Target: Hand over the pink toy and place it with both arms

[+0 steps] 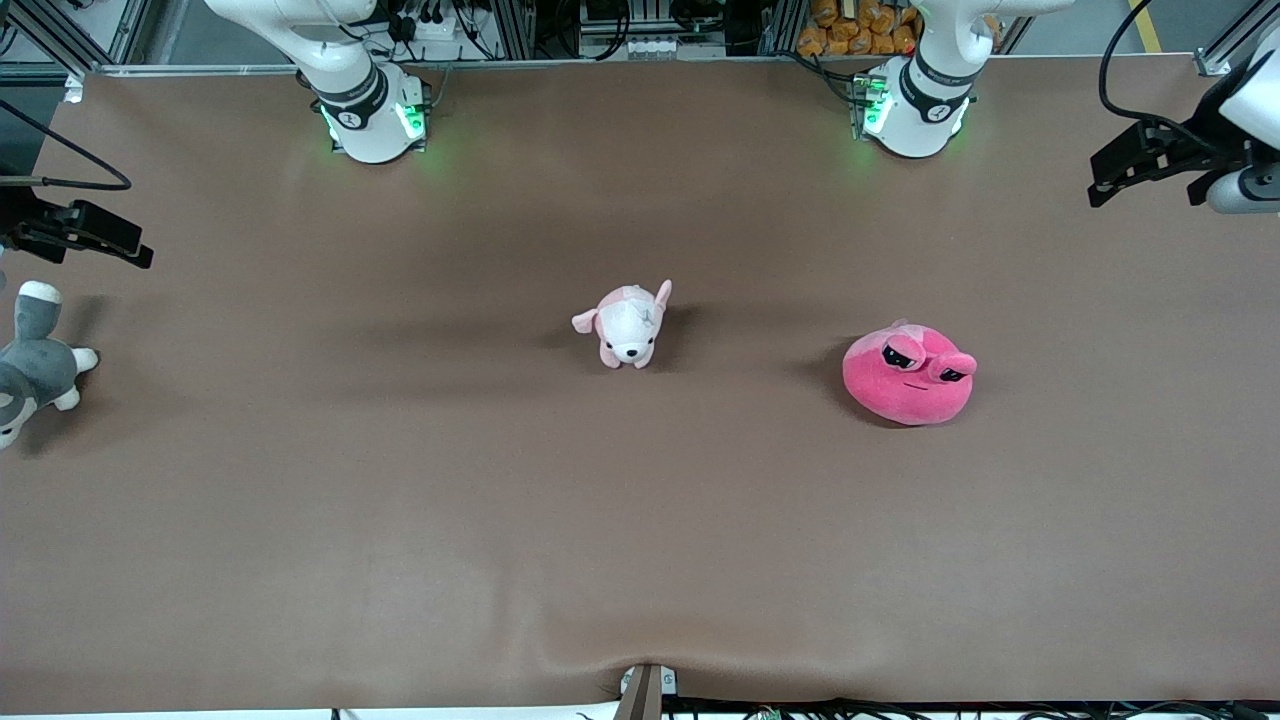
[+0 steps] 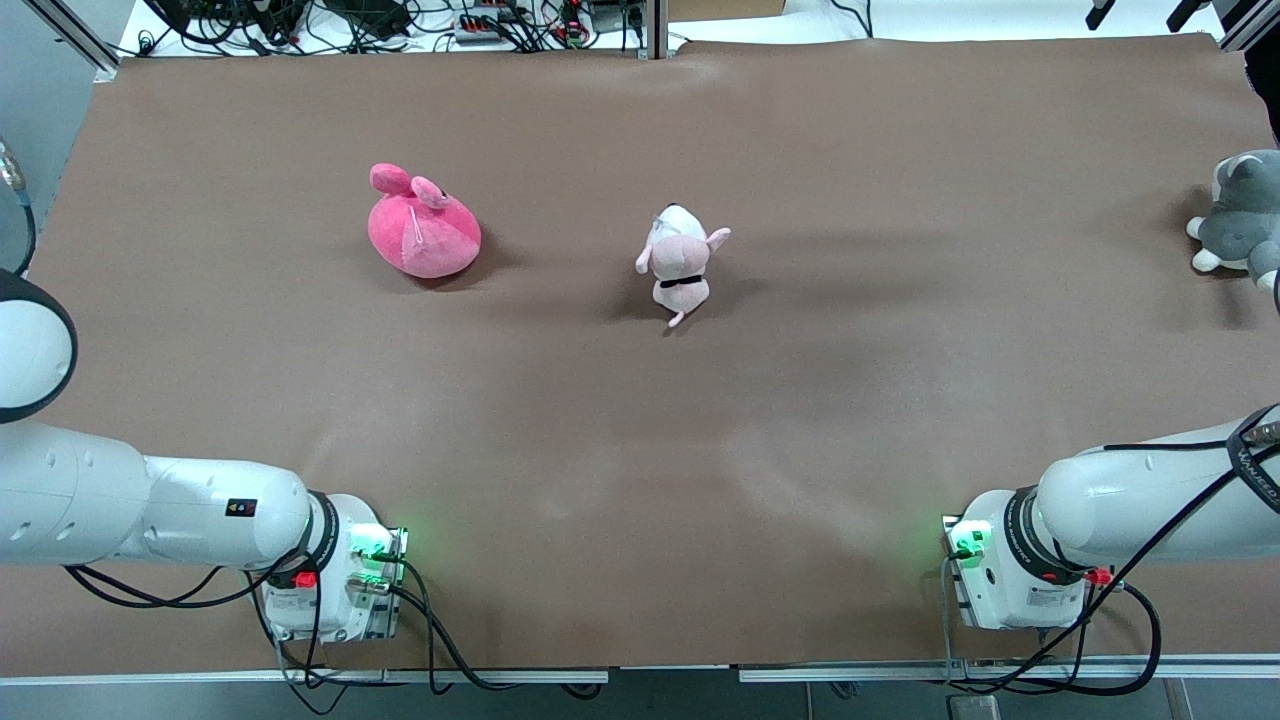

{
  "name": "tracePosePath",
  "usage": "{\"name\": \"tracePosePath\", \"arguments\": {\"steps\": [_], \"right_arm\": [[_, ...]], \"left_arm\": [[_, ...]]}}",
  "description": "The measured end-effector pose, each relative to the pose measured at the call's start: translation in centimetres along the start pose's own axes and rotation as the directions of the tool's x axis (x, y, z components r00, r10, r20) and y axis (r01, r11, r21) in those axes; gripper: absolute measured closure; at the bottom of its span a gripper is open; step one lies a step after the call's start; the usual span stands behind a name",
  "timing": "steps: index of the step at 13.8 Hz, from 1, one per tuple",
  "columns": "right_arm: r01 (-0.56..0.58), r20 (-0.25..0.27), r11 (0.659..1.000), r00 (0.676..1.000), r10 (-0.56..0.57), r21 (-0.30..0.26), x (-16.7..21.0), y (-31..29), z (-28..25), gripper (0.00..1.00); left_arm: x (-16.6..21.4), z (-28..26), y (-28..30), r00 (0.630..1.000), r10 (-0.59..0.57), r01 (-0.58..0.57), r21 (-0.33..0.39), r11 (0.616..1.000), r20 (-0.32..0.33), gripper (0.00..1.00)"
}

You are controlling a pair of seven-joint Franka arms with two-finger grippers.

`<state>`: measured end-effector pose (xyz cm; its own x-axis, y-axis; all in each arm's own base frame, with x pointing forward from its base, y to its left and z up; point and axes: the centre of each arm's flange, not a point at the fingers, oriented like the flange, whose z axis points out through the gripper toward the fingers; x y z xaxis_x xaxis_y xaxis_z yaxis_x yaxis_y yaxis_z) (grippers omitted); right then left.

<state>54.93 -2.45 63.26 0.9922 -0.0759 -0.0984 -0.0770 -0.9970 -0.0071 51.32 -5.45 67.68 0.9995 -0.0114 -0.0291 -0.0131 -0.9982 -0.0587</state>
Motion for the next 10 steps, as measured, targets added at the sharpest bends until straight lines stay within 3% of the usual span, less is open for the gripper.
{"name": "tracePosePath", "arguments": {"steps": [10], "right_arm": [[0.002, 0.001, 1.0, 1.0, -0.002, 0.0, 0.0, -0.1, 0.0, 0.0]], "left_arm": [[1.8, 2.6, -0.9, 0.998, -0.02, 0.021, -0.015, 1.0, 0.052, 0.0]]}}
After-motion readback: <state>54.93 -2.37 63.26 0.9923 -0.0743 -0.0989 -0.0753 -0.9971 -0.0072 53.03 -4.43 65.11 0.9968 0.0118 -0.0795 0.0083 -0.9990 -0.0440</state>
